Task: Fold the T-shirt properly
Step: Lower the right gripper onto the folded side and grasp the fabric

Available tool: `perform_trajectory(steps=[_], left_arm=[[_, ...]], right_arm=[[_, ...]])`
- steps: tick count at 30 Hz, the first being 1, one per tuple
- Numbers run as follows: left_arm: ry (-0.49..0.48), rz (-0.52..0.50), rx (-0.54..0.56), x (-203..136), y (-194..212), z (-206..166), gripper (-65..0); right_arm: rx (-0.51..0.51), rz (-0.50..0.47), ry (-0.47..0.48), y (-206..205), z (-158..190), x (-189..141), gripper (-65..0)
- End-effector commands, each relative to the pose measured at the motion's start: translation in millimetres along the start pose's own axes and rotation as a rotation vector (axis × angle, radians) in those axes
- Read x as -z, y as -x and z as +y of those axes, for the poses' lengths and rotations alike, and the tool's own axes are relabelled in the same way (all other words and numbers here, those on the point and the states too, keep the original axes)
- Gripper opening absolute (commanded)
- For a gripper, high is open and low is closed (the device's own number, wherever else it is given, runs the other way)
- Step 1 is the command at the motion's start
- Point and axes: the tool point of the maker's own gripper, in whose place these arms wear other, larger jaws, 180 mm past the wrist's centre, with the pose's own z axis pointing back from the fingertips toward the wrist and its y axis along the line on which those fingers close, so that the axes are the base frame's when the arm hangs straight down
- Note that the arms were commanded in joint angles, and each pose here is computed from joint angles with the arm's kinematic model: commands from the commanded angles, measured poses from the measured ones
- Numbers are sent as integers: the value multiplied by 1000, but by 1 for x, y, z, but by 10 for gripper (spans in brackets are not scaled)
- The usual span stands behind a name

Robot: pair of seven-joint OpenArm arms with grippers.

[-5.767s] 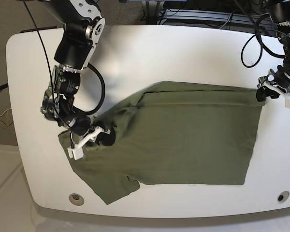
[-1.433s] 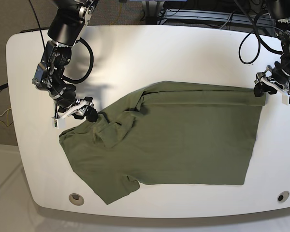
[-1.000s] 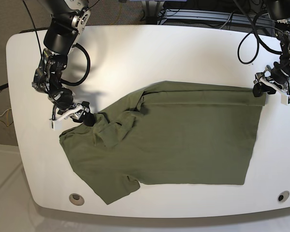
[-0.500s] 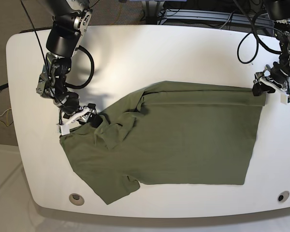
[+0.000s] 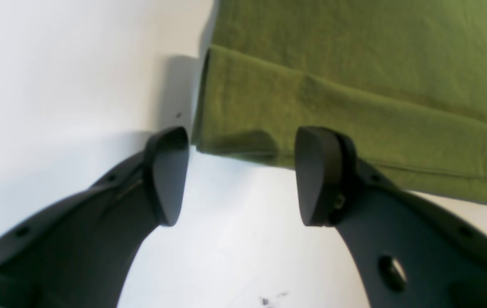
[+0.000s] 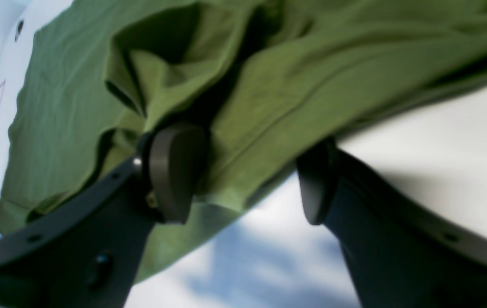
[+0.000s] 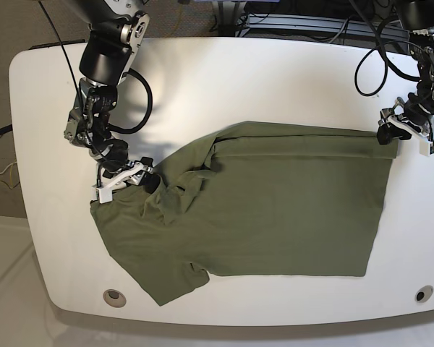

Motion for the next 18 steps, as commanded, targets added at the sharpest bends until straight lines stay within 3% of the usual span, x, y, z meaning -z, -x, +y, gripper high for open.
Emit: perform_trajectory(steps=[1, 9, 13, 18], left_arm=[[5, -54, 21, -4, -21, 0, -274], [7, -42, 15, -2, -16, -2, -273], [13, -24, 6, 2, -10, -5, -355], [17, -14, 2, 4, -11, -7, -521]], right_arm=[[-32, -45, -31, -19, 21, 4, -291], [-31, -64, -35, -25, 26, 3, -290], [-21, -65, -9, -27, 9, 1, -287], [-21, -60, 15, -28, -6, -3, -287]])
